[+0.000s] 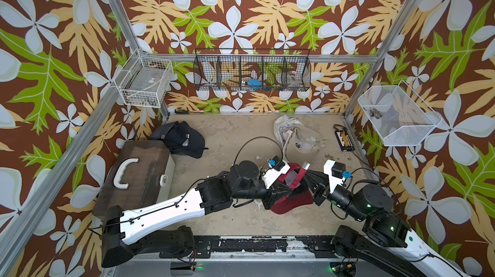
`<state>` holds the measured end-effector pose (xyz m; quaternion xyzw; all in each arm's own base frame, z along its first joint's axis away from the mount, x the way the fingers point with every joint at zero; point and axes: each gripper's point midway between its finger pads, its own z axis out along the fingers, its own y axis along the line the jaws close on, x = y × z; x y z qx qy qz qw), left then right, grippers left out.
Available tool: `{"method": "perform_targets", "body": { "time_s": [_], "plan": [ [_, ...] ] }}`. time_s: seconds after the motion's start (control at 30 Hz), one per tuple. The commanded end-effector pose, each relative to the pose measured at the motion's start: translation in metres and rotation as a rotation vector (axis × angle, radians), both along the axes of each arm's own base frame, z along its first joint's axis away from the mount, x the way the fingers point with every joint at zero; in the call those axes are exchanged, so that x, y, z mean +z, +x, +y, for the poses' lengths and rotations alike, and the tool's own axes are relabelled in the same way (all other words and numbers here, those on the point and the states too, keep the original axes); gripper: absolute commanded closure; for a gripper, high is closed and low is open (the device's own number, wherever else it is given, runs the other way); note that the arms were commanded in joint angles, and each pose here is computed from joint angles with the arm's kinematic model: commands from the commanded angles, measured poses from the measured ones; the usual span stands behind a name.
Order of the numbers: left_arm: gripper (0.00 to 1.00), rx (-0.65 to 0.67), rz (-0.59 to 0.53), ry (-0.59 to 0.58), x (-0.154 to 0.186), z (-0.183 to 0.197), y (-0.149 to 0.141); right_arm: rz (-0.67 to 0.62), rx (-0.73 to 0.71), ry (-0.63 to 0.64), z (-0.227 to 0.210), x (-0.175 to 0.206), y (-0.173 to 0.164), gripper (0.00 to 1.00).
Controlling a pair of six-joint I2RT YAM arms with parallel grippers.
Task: Open the adjustable buckle of the baseball cap
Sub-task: Pull the adjustable strap on the baseball cap.
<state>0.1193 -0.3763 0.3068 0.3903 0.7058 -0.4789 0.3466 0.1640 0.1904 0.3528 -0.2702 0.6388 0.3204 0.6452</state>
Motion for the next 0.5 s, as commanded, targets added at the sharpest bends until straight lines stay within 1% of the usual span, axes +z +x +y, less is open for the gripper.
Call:
{"method": "perform_targets", "body": {
  "time_s": [0.0, 0.47],
  "plan": [
    [1.0, -0.002, 0.006, -0.004, 0.0, 0.002, -0.002, -0.033, -0.032, 0.049, -0.005, 0.018, 0.003, 1.0],
    [1.0, 0.03, -0.013, -0.018, 0.004, 0.015, -0.002, -0.029, -0.065, 0.033, -0.006, 0.022, 0.01, 1.0]
  ]
}}
